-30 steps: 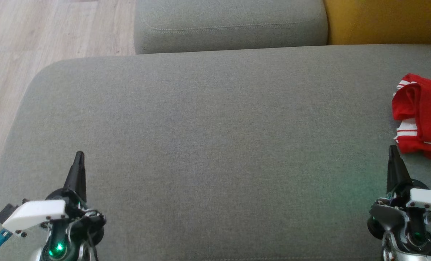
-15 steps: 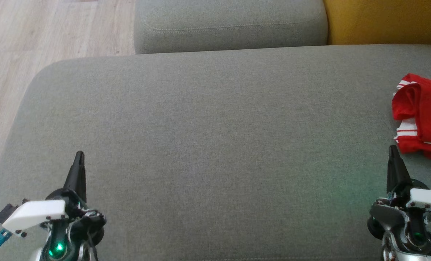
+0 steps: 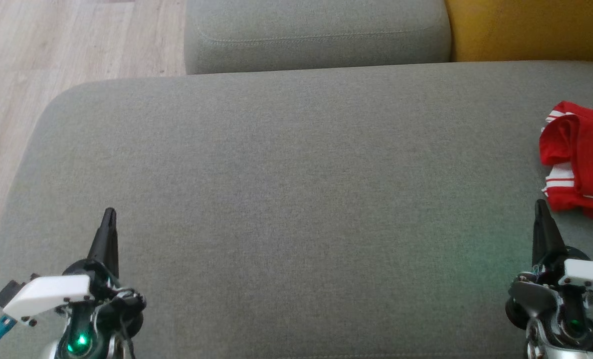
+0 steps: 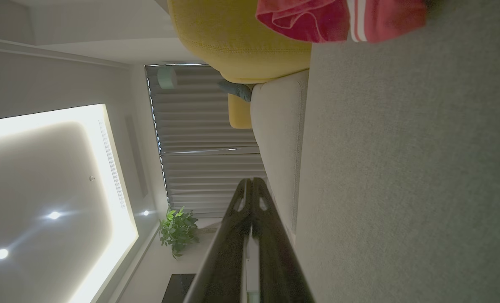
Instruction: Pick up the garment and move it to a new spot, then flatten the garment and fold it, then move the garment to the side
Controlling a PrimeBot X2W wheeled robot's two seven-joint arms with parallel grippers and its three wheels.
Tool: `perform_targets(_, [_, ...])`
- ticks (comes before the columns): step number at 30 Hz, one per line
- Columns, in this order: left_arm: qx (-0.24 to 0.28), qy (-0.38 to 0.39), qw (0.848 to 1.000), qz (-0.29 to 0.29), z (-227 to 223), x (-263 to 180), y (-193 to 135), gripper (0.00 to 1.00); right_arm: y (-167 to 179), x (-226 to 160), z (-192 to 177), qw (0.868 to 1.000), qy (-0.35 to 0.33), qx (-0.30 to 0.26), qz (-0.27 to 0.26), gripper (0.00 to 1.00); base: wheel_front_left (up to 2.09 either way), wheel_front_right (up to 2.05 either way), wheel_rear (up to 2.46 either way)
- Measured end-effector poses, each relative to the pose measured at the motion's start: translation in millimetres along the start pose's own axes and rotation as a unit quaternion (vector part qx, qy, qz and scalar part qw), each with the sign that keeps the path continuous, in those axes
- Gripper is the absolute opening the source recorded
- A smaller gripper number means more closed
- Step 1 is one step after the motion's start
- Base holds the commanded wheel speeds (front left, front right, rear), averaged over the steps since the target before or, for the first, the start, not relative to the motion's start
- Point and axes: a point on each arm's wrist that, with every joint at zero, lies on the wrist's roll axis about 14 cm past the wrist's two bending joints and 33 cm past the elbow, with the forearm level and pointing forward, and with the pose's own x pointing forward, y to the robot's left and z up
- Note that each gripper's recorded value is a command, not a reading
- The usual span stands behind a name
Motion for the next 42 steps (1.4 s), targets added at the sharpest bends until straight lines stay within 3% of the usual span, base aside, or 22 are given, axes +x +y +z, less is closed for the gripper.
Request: perform_targets(42, [0.0, 0.0, 1.0, 0.0, 0.0, 0.0, 0.0, 0.0, 0.2, 0.0, 0.0, 1.0, 0.0, 0.0, 0.0, 0.0, 0.0, 0.0, 0.0])
